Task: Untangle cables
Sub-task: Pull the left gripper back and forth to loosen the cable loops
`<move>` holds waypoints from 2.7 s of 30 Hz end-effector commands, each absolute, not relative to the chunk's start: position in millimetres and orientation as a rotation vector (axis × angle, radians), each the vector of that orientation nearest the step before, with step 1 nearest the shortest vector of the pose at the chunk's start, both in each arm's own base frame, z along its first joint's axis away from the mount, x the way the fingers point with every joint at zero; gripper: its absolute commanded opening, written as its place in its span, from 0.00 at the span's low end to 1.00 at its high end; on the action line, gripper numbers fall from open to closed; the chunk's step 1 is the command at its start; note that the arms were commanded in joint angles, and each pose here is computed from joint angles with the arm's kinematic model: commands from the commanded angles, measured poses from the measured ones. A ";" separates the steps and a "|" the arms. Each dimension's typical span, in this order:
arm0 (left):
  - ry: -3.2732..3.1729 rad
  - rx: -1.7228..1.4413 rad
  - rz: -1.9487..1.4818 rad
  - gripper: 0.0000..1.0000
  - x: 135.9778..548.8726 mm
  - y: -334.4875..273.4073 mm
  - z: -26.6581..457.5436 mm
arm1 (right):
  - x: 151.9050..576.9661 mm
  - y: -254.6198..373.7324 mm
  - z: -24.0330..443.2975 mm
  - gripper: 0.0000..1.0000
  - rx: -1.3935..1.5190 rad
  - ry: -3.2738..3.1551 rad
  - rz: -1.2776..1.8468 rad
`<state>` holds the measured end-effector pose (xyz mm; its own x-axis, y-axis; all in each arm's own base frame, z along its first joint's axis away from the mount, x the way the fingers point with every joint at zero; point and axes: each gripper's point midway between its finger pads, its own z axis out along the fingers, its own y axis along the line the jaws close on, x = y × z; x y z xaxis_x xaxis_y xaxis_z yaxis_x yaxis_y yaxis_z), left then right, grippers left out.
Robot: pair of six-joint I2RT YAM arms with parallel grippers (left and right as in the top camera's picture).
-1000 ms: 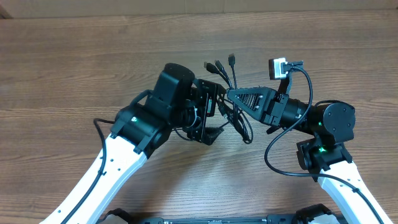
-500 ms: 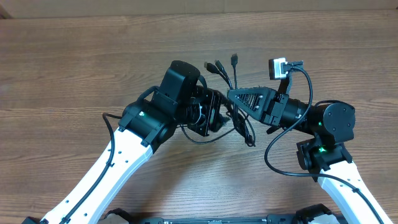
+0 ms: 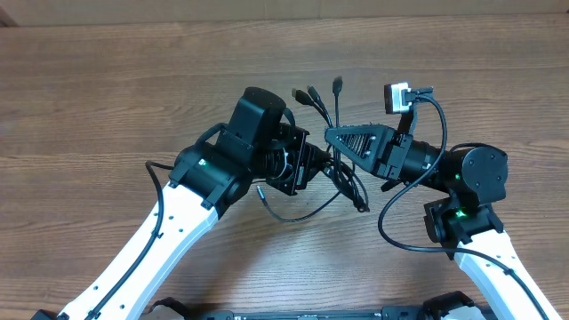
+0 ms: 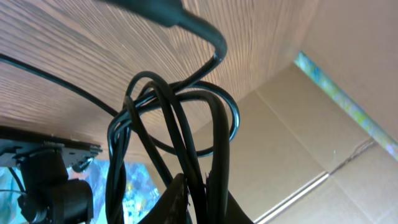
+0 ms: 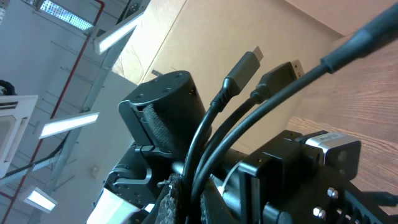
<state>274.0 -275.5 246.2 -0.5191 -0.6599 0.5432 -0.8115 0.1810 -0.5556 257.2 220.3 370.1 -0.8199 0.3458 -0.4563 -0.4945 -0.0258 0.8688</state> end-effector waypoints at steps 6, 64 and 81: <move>-2.263 1.638 1.147 0.13 298.5 -218.0 228.7 | 256.6 220.6 374.7 0.05 -0.188 1.669 1.870; -2.433 1.602 1.200 0.99 323.4 -184.5 226.7 | 262.8 222.9 384.8 0.04 -0.182 1.606 1.964; -2.366 1.312 1.239 0.99 325.3 -248.3 204.8 | 258.4 224.5 383.6 0.04 -0.211 1.619 1.973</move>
